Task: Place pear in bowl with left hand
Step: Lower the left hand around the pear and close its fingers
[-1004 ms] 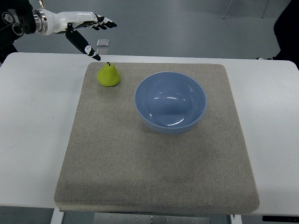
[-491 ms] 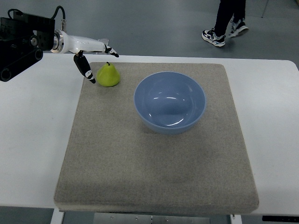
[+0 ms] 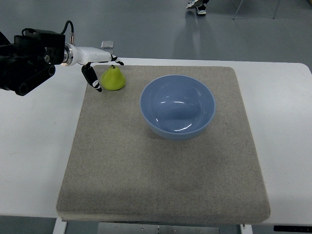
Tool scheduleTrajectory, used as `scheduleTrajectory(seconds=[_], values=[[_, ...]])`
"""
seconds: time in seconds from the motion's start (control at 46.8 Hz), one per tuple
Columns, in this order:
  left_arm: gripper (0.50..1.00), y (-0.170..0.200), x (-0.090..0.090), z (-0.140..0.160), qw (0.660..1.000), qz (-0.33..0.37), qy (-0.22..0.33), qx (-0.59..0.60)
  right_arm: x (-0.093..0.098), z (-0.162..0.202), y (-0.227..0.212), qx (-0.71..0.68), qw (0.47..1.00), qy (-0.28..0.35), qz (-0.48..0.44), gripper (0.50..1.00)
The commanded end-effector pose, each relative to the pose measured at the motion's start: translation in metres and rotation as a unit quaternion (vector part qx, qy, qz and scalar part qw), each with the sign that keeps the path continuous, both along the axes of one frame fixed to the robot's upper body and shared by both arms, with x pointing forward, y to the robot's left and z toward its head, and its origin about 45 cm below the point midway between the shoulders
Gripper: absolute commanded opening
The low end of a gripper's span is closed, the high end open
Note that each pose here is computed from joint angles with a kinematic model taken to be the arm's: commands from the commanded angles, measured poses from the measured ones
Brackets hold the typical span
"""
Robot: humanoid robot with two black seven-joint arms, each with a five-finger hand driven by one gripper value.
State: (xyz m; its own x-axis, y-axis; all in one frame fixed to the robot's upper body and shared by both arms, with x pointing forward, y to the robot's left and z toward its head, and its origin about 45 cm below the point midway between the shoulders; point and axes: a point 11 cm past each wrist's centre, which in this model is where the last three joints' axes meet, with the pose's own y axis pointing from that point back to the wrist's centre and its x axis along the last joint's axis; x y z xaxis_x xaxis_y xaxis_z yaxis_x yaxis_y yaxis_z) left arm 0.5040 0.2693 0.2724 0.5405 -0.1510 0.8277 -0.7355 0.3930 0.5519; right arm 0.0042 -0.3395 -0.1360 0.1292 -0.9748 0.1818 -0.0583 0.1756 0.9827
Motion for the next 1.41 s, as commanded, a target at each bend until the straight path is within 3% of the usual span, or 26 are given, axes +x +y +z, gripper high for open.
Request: scheduleTrajectory(seconds=[0.0,0.406,0.683,0.769,0.983,1.132,1.196,1.303,1.324,1.388], values=[[0.992,-0.002,0.0,-0.008,1.0,0.002,0.002,-0.001,0.0,0.0,0.0,0.0,1.0,0.0,0.0,0.924],[0.988,-0.008,-0.003,-0.018,1.0,0.0,0.009,-0.009,0.0,0.0,0.0,0.0,1.0,0.0,0.0,0.924],[0.949,-0.009,-0.001,-0.02,1.0,0.001,-0.008,-0.011,0.0,0.0,0.0,0.0,1.0,0.0,0.0,0.924],[0.859,-0.008,-0.001,-0.019,1.0,0.001,-0.008,-0.01,0.0,0.0,0.0,0.0,1.0,0.0,0.0,0.924],[0.814,-0.007,-0.001,-0.02,1.0,0.003,-0.007,-0.012,0.0,0.0,0.0,-0.001,1.0,0.0,0.0,0.924],[0.714,-0.005,-0.002,-0.021,1.0,0.005,-0.006,-0.009,0.0,0.0,0.0,-0.001,1.0,0.0,0.0,0.924],[0.692,-0.006,-0.001,-0.021,1.0,0.005,-0.007,-0.009,0.0,0.0,0.0,0.0,1.0,0.0,0.0,0.924],[0.521,-0.005,-0.002,-0.022,1.0,0.005,-0.005,-0.009,0.0,0.0,0.0,0.0,1.0,0.0,0.0,0.924],[0.5,-0.006,-0.002,-0.022,1.0,0.004,-0.004,-0.009,0.0,0.0,0.0,0.0,1.0,0.0,0.0,0.924],[0.5,-0.005,-0.002,-0.021,1.0,0.005,-0.004,-0.008,0.0,0.0,0.0,0.0,1.0,0.0,0.0,0.924]])
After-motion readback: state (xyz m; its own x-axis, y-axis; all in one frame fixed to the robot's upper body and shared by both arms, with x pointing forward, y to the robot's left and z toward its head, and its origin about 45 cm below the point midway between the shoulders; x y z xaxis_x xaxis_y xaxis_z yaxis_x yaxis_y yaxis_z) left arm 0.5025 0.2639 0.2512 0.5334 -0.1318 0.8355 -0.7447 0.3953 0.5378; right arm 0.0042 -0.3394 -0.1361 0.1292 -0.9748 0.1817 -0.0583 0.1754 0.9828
